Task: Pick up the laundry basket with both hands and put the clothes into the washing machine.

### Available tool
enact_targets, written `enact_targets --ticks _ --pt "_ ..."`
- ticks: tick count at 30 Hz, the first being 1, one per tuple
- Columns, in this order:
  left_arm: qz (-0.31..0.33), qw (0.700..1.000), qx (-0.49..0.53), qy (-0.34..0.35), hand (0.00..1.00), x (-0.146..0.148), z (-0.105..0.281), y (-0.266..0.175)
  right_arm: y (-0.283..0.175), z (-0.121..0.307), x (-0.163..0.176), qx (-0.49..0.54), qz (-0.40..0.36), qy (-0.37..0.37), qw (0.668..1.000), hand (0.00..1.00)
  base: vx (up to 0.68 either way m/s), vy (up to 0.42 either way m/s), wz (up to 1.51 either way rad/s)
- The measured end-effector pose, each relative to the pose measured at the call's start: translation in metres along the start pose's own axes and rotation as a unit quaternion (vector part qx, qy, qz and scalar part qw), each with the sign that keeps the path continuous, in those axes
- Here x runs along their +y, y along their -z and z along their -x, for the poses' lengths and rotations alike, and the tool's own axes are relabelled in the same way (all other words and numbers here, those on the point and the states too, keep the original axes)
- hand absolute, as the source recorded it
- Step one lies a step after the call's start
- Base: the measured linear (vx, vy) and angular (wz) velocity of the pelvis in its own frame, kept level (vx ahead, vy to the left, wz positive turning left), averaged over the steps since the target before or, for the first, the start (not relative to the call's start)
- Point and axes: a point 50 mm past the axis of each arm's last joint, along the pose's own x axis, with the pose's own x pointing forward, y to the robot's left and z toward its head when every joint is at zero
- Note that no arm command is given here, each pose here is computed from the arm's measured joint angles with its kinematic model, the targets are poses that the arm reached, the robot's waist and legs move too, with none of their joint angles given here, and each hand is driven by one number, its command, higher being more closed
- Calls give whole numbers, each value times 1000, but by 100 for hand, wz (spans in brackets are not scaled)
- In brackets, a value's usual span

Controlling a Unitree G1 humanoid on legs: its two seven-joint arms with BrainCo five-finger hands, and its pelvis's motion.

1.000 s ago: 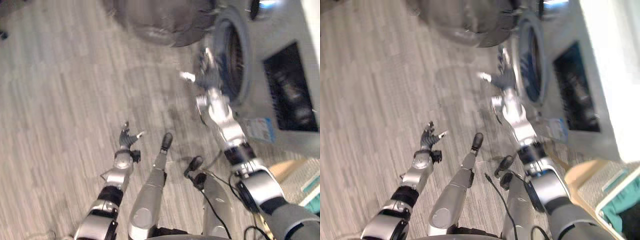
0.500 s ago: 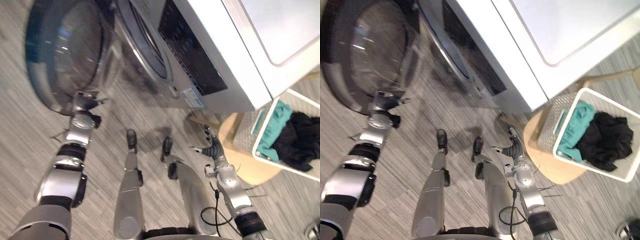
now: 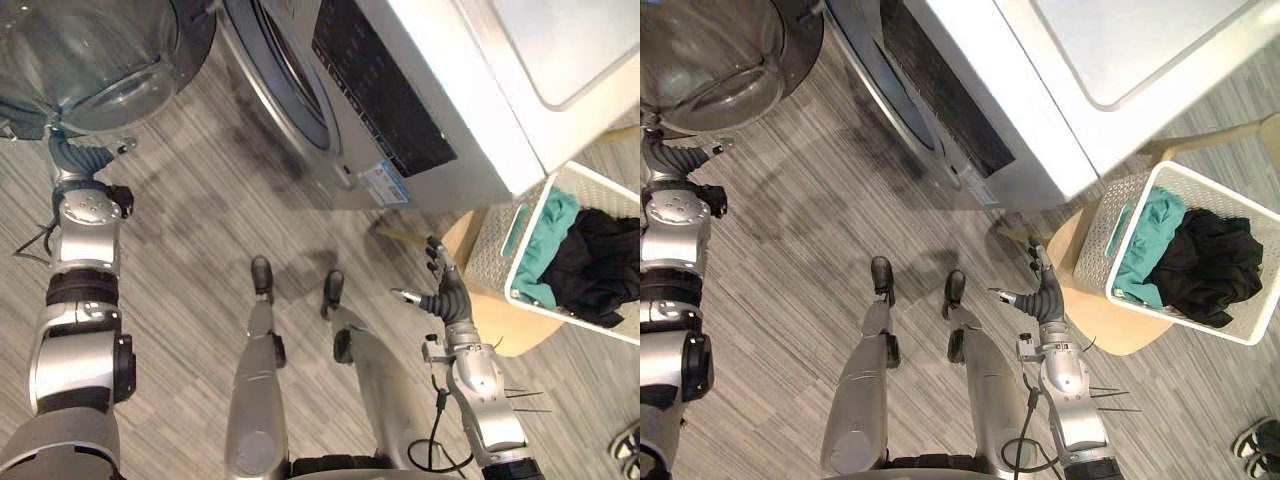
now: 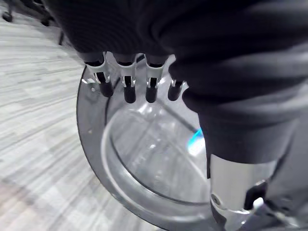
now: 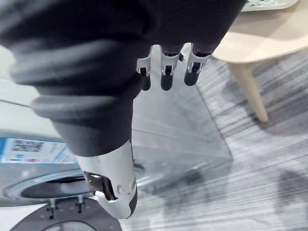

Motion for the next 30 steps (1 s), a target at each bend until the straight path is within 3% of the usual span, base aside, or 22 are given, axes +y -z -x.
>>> enact_targets --ticks 2,6,10,15,18,30 --pt "14 994 99 48 0 -31 50 60 7 -1 -5 15 30 10 999 0 34 32 -32" --pt "6 962 246 120 0 -49 144 135 30 -6 -16 73 84 27 993 0 68 34 -71" --pt "-10 929 337 155 0 -47 199 172 41 -7 -24 101 107 39 988 0 48 16 -101" --pt "-61 872 452 175 0 -24 257 215 55 -1 -24 133 117 36 984 0 106 31 -121" --pt "-76 857 475 186 0 -20 271 222 62 8 -25 149 120 33 981 0 175 -107 -98" --pt "-63 849 471 229 0 -43 279 217 71 1 -51 174 170 67 968 0 190 77 -72"
